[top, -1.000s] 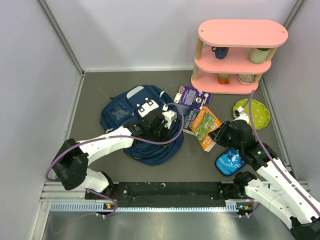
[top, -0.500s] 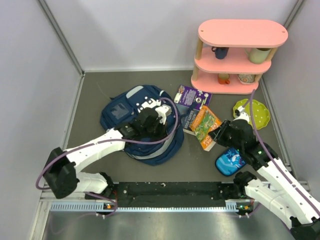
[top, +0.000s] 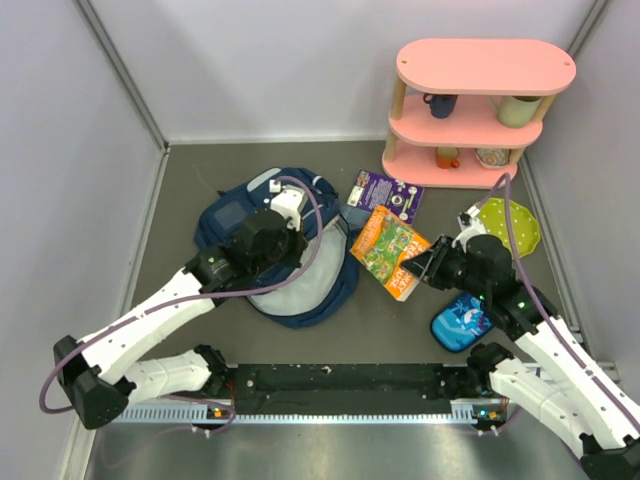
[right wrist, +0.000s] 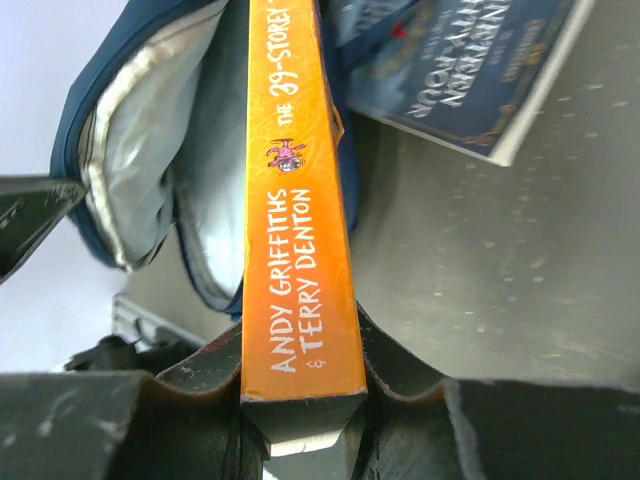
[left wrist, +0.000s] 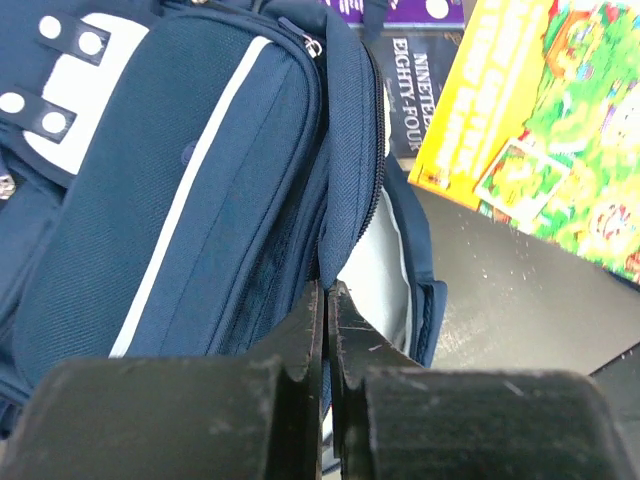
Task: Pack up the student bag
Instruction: Place the book in the student bag.
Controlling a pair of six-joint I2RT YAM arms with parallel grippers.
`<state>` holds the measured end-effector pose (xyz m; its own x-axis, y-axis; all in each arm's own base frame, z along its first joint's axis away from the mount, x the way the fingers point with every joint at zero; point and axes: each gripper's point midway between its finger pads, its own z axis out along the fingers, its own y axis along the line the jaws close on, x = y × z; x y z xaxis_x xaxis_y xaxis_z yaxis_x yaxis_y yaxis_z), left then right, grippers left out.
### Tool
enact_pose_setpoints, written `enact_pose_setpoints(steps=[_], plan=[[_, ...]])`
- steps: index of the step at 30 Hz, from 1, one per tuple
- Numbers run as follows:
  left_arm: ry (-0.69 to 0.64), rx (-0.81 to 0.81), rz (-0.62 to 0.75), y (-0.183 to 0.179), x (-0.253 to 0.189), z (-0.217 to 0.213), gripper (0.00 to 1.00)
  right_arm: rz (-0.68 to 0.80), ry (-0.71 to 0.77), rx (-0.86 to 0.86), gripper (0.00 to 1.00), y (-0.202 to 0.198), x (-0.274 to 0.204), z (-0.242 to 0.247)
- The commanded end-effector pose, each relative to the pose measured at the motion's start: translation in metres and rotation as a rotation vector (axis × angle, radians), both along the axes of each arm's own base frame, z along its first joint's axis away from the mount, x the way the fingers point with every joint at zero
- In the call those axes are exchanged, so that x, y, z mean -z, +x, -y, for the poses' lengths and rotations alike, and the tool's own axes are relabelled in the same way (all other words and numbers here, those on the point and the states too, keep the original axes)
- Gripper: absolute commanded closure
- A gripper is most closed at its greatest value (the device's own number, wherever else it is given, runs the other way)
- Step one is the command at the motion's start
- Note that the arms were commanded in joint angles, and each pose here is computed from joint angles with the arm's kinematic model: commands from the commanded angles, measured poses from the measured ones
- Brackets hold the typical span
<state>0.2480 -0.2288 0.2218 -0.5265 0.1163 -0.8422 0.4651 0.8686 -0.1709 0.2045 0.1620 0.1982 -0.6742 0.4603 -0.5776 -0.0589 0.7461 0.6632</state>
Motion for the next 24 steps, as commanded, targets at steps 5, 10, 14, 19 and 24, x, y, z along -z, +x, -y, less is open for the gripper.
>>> enact_pose_setpoints(steps=[5,10,14,19,24], plan=[[-0.114,-0.111,0.223,0.022,-0.097,-0.015,1.0,0.132,0.421,-0.225,1.0,-0.011,-0.071,-0.057],[-0.127,-0.081,0.212,0.024,-0.094,-0.004,1.0,0.053,0.55,-0.274,1.0,-0.015,-0.057,-0.072],[-0.161,-0.042,0.196,0.022,-0.092,0.007,1.0,0.02,0.607,-0.303,1.0,-0.013,-0.052,-0.08],[-0.204,0.0,0.193,0.017,-0.097,0.017,1.0,-0.033,0.605,-0.295,1.0,0.0,-0.042,-0.089],[-0.224,0.027,0.19,0.015,-0.1,0.026,1.0,-0.072,0.652,-0.307,1.0,0.012,-0.039,-0.104]])
